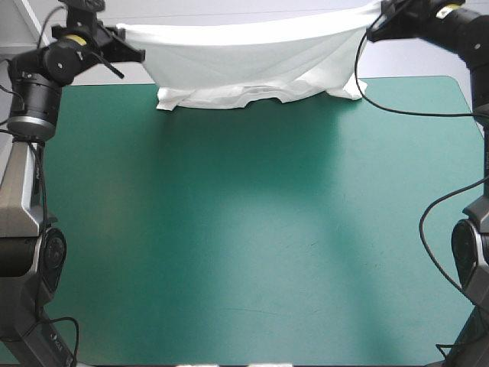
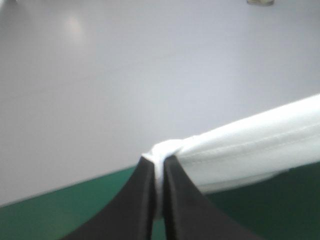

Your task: Fold the cloth

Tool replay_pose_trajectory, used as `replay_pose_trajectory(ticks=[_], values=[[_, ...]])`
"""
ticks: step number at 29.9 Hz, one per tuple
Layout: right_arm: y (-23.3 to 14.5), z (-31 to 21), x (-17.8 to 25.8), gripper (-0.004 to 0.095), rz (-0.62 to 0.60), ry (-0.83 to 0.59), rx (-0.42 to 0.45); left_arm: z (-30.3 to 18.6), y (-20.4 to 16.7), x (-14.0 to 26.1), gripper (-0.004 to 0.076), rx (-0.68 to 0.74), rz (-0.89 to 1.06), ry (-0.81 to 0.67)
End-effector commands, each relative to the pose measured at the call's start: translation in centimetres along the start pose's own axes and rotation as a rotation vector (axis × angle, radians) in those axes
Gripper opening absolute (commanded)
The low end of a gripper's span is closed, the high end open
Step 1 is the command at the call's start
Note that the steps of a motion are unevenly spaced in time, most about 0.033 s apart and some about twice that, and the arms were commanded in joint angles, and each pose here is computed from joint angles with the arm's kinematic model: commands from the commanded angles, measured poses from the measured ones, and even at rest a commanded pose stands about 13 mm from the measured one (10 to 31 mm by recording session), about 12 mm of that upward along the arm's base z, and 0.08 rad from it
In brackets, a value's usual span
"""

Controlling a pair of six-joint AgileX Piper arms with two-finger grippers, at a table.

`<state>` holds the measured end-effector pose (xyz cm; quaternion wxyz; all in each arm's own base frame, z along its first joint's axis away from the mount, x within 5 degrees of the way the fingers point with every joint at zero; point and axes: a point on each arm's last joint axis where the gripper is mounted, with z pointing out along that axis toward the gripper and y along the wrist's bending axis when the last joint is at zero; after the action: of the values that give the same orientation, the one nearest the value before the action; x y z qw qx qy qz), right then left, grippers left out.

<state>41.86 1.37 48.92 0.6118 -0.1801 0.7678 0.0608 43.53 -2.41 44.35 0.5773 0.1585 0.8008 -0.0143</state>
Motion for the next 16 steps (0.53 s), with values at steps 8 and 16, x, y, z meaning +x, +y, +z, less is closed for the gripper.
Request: replay_pose_trajectory(ticks=[8,16], values=[[2.3,-3.3,5.1,0.0005,0.096,0.101,-0.008,-6.0,-1.5,4.2,0.0021,-0.022,-0.026,0.003],[6.2,-9.7,13.0,0.0005,0.151,0.265,0.002,-11.6,-3.4,10.8,0.0021,-0.009,-0.079,0.146]])
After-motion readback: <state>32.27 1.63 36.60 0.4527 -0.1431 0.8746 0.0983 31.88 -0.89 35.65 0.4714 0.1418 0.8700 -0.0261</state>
